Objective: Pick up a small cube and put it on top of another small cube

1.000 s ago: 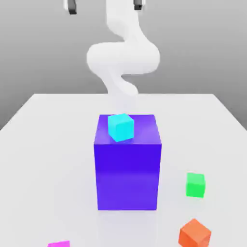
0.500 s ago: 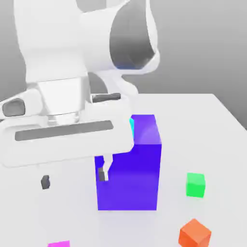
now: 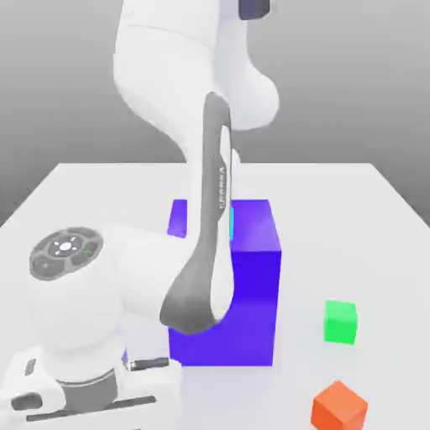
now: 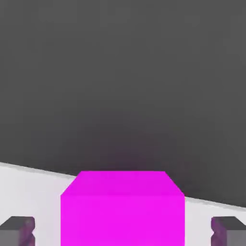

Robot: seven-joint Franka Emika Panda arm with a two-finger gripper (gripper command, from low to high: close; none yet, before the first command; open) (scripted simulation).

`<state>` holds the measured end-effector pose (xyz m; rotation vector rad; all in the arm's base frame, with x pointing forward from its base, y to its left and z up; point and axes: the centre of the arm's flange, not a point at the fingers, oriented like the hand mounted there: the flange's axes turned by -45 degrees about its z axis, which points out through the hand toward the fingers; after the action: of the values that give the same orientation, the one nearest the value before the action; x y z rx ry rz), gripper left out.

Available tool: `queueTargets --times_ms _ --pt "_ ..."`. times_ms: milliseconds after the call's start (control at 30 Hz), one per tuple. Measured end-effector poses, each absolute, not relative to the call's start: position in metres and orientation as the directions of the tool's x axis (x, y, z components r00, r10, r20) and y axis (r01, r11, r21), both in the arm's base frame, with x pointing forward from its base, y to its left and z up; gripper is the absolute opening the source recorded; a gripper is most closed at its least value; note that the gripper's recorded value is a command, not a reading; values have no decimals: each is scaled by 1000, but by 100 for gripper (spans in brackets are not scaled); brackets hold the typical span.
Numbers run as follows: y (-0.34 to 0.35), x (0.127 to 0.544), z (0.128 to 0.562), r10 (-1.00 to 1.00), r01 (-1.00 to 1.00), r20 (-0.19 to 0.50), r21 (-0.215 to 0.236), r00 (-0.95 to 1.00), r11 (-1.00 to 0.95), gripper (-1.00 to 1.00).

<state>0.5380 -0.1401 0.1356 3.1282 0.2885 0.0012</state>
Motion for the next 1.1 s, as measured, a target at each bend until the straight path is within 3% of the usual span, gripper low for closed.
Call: queueTargets --times_ms 133,267,433,567,733,833,1033,1067,1100 --pt "-140 538 134 183 183 0 0 983 -983 -100" --pt "-137 537 184 189 189 -1 -3 982 -982 -100" --pt "-17 509 204 402 401 0 -59 916 -914 -100" --pt "82 460 219 598 596 7 -77 802 -799 -100" --pt "189 368 237 827 827 11 -51 561 -560 -100" --pt "215 316 242 901 901 3 -14 433 -433 -100" --pt "219 303 192 917 917 -1 0 400 -400 -100" --pt "219 303 183 917 917 -1 0 399 -399 100" --pt "219 303 183 917 917 -1 0 399 -399 100"
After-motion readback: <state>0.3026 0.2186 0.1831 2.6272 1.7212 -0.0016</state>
